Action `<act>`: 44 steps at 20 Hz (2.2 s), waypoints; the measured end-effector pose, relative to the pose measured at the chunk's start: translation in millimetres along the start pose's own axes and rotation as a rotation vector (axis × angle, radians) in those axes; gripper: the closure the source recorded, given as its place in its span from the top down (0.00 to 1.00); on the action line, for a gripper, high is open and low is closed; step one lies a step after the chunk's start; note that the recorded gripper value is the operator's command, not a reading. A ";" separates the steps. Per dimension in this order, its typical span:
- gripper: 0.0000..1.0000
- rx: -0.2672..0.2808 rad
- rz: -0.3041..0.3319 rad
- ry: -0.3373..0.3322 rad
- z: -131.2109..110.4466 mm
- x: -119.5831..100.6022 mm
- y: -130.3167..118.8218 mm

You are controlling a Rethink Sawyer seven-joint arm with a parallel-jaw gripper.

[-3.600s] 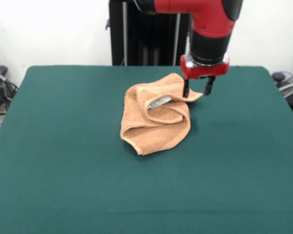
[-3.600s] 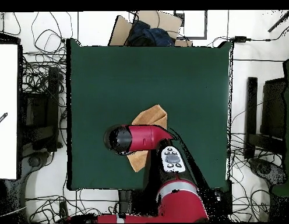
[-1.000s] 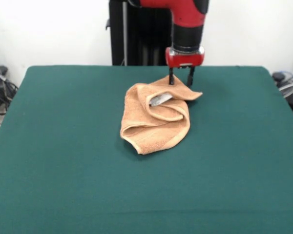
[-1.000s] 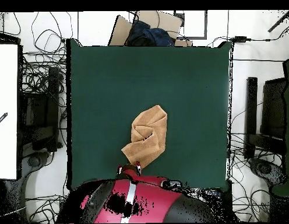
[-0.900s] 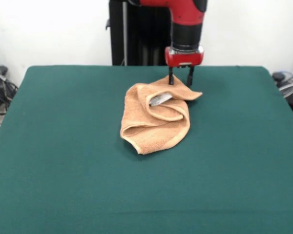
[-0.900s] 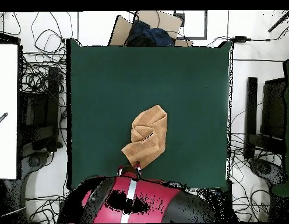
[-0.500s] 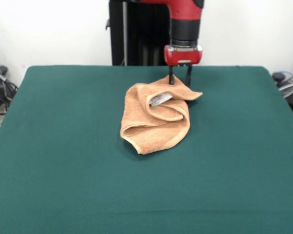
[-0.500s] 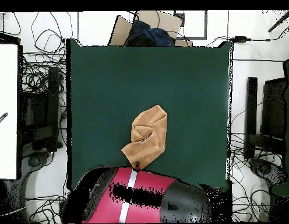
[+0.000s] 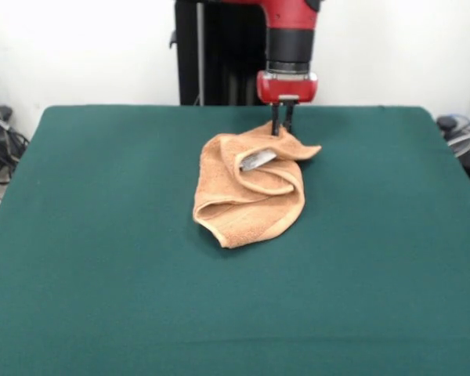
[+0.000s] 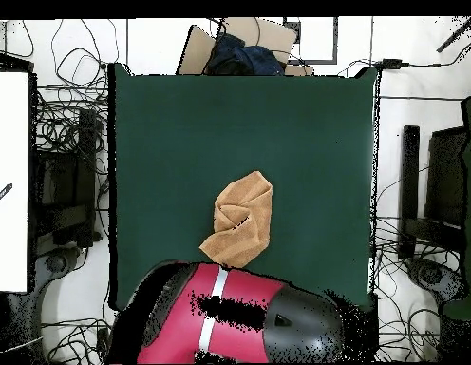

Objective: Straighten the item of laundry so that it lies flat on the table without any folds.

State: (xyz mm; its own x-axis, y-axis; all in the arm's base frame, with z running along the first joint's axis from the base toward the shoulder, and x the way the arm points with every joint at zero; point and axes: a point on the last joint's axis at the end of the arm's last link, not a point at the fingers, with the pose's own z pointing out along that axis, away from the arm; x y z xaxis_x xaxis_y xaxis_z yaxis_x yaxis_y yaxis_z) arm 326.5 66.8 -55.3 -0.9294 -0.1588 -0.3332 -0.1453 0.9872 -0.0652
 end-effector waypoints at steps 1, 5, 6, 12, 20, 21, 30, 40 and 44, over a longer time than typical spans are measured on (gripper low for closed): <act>0.00 0.001 0.000 -0.003 0.0 0.4 0.1; 0.00 0.002 0.003 -0.013 -0.2 1.8 0.1; 0.00 0.002 0.005 -0.013 -0.6 1.7 0.1; 0.00 -0.016 0.042 0.127 -24.6 7.7 2.1; 0.00 -0.092 0.119 0.434 -99.9 25.8 3.6; 0.00 -0.096 0.124 0.453 -107.5 25.8 3.2; 0.00 -0.167 0.173 0.529 -176.9 11.9 2.4; 0.00 -0.163 0.235 0.521 -208.4 -31.7 -1.2; 0.00 -0.125 0.236 0.486 -222.9 -38.4 -9.4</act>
State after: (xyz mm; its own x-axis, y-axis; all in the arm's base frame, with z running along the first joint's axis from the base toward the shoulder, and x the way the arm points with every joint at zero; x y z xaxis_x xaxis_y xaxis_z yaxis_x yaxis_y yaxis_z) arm 287.9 66.4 167.7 -0.9869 0.0616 0.1489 0.0741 0.9940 0.0802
